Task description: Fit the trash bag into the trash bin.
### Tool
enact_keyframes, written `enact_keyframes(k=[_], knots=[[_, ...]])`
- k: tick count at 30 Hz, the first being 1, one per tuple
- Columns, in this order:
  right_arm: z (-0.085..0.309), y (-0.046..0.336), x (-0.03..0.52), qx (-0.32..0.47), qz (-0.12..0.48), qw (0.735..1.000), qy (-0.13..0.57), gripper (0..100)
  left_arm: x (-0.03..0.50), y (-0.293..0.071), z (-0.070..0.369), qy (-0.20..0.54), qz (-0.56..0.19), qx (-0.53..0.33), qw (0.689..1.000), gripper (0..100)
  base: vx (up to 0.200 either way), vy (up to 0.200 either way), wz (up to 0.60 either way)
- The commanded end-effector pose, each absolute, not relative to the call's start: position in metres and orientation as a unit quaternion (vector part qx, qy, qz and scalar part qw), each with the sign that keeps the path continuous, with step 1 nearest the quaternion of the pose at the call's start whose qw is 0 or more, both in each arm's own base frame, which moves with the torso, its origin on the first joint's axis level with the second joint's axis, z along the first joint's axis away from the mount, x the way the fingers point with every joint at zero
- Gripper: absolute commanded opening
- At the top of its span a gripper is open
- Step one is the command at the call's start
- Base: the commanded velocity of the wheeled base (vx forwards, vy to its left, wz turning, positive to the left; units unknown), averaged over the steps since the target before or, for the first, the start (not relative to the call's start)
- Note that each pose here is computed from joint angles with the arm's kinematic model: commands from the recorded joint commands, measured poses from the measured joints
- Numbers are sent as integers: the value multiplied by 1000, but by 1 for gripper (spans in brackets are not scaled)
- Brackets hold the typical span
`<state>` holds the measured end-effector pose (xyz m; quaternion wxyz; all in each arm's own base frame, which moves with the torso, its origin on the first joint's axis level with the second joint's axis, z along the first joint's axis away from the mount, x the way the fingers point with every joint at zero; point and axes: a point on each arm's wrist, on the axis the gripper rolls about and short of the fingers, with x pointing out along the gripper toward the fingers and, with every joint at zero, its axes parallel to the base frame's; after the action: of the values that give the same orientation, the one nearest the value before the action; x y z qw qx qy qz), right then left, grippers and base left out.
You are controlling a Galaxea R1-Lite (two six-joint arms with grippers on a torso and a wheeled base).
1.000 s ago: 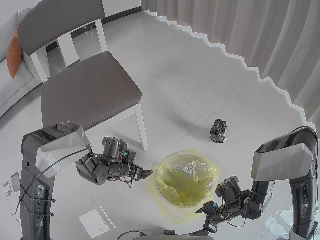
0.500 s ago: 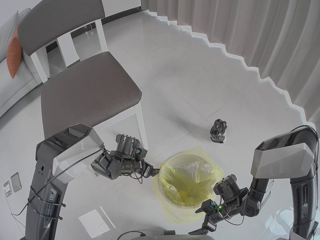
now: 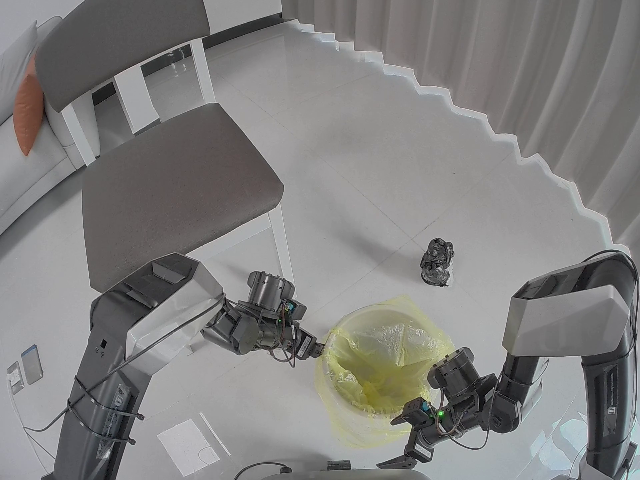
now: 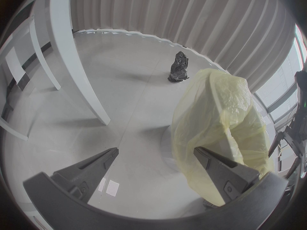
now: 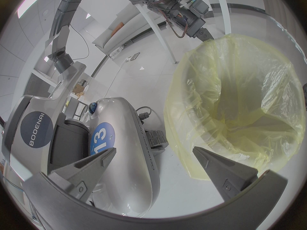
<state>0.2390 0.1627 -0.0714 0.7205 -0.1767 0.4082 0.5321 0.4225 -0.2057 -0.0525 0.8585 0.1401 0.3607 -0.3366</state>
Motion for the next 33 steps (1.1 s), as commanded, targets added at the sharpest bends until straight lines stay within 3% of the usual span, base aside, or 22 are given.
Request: enact_keyframes(k=[1,6,12,19,33], knots=[[-69,162,239,-176,531,722,406,100,432,-220,-54,360,-345,145,855,100,0,0,0],[-67,161,239,-176,531,723,405,100,437,-230,-51,360,-346,146,854,100,0,0,0],[-55,155,235,-175,529,731,395,100,431,-209,-23,359,-343,129,859,100,0,0,0],[-22,147,228,-173,525,752,360,100,411,-178,18,334,-352,89,870,100,0,0,0],[-2,113,242,-159,465,800,344,100,394,-170,27,304,-360,82,878,100,0,0,0]])
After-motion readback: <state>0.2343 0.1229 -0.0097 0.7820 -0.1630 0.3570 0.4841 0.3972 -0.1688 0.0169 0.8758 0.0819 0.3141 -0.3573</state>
